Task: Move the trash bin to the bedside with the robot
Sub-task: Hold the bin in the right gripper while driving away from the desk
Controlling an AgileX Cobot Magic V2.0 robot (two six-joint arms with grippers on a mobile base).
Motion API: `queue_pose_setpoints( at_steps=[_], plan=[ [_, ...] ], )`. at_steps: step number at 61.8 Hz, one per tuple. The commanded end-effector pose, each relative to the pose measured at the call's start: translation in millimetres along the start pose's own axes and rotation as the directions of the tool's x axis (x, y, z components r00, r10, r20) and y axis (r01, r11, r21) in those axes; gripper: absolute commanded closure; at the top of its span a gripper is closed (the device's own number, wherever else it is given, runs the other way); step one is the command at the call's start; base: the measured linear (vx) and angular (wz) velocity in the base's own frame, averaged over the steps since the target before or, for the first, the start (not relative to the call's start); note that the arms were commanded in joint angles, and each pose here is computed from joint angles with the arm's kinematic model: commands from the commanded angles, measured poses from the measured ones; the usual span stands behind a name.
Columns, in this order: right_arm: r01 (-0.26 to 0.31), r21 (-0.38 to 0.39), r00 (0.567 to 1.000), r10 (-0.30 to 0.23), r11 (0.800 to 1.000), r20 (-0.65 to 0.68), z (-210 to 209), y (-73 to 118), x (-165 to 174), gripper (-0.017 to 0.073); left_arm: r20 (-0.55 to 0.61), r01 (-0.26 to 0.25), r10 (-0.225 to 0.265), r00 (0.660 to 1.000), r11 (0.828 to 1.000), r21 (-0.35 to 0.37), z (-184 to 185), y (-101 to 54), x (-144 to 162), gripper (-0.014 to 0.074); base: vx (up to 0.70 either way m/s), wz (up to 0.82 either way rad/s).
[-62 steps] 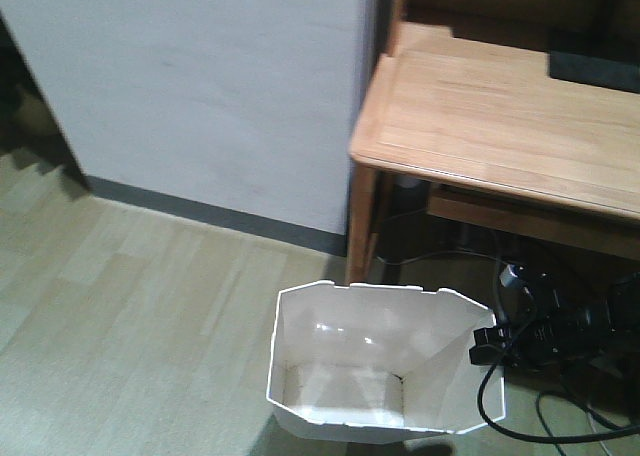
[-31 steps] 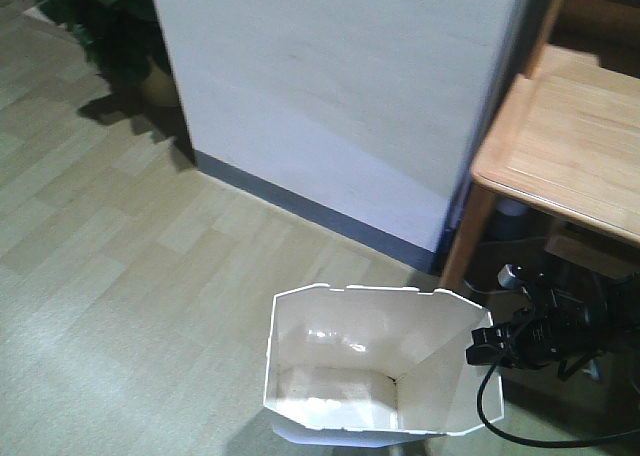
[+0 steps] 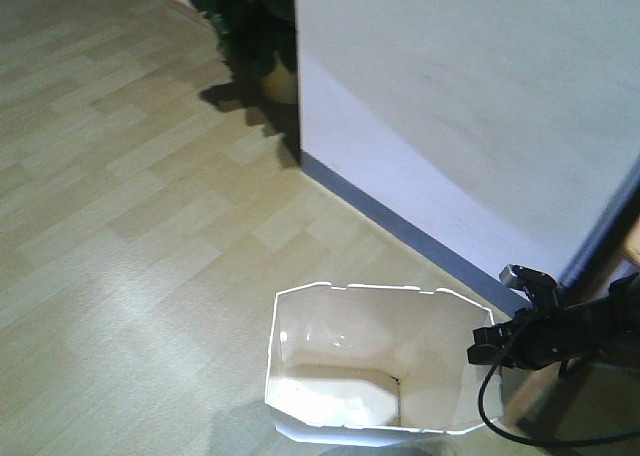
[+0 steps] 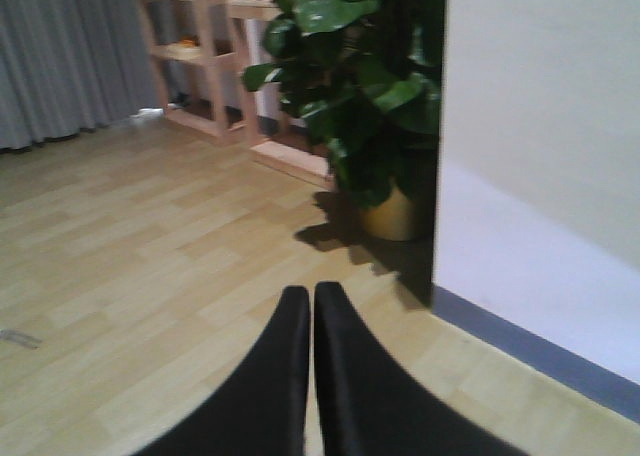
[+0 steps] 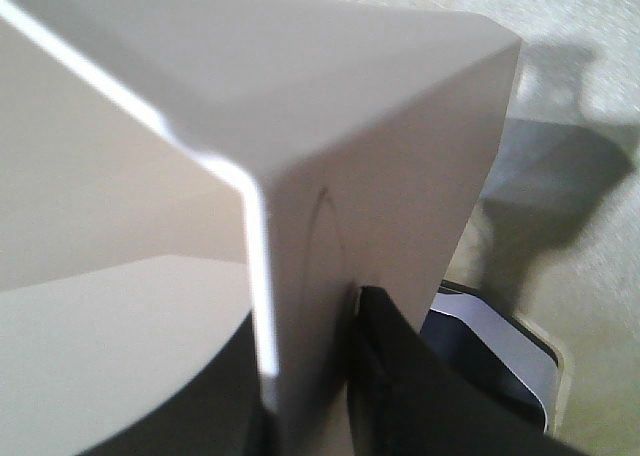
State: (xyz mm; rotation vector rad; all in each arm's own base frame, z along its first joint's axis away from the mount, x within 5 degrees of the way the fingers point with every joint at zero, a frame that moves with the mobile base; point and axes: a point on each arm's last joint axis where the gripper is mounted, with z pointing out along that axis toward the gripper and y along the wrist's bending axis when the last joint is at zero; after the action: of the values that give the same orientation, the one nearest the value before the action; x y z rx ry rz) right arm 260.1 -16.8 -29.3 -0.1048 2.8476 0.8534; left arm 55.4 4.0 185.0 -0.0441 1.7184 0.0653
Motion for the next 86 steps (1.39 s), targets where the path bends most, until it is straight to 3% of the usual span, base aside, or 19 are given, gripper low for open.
queue_pose_setpoints(
  at_steps=[1,54,86],
  plan=[
    [0.052,-0.213,0.992,-0.025,0.976,0.126,-17.9,27.1,-18.5,0.0566,0.067,0.004,-0.004,0.998,1.0,0.001,0.2,-0.1,-0.9,0.06,0.14,0.55],
    [0.053,-0.212,0.992,-0.026,0.976,0.126,-17.9,27.1,-18.5,0.0566,0.067,0.004,-0.004,0.998,1.0,0.001,0.2,-0.1,-0.9,0.06,0.17,0.64],
    [0.053,-0.212,0.992,-0.026,0.976,0.126,-17.9,27.1,-18.5,0.0566,0.067,0.004,-0.004,0.998,1.0,0.001,0.2,-0.1,-0.9,0.06,0.24,0.27]
  ],
)
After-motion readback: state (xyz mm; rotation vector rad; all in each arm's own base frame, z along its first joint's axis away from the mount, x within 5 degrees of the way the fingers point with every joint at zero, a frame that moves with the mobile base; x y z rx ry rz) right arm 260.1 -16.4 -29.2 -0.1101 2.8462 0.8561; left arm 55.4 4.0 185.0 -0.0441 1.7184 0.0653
